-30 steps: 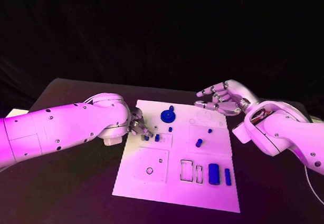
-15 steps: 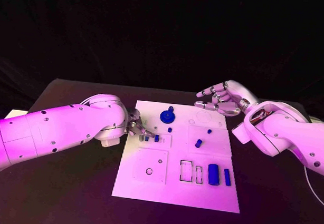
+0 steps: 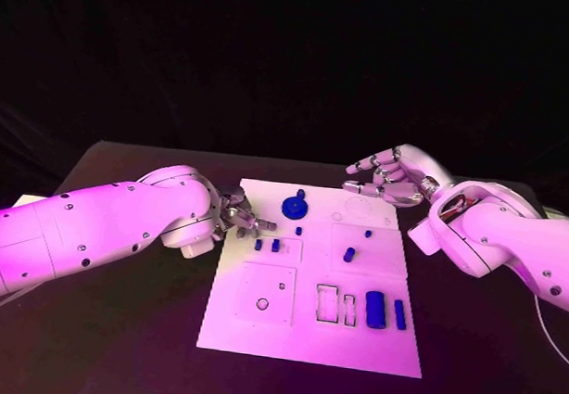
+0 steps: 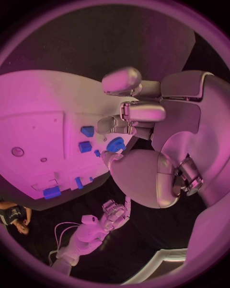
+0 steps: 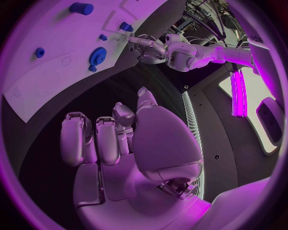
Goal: Assemble the parts on the task board
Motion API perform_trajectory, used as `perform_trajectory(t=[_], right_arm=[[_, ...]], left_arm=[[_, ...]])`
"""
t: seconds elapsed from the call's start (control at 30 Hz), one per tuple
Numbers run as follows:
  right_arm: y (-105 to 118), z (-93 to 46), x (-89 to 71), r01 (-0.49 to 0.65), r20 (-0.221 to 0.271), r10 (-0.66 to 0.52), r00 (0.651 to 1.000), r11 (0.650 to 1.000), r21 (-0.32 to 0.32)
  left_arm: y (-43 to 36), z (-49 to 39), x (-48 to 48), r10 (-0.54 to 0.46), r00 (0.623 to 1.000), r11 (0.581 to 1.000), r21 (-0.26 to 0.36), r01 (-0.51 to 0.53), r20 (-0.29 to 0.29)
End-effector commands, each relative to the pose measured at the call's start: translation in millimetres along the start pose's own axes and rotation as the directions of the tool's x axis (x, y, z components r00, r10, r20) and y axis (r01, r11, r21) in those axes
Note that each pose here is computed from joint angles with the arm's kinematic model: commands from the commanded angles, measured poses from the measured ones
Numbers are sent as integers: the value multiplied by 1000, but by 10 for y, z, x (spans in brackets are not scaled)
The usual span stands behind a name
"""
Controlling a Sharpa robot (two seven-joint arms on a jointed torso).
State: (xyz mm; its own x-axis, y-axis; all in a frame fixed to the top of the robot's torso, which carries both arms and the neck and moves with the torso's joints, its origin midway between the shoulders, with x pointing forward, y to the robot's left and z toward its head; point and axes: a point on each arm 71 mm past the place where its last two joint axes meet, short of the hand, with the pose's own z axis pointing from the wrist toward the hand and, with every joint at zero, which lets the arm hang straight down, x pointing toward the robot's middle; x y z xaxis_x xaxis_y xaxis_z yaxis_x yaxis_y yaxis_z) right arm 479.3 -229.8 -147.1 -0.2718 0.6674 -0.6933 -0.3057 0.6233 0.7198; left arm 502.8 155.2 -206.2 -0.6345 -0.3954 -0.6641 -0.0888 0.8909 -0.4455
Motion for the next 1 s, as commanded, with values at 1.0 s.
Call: perform_trajectory(t=[1.0], right_arm=[[9, 22, 87, -9, -28, 9, 1000, 1000, -8]], left_arm=[[-717, 119, 47, 300, 892, 760, 481, -437, 337]])
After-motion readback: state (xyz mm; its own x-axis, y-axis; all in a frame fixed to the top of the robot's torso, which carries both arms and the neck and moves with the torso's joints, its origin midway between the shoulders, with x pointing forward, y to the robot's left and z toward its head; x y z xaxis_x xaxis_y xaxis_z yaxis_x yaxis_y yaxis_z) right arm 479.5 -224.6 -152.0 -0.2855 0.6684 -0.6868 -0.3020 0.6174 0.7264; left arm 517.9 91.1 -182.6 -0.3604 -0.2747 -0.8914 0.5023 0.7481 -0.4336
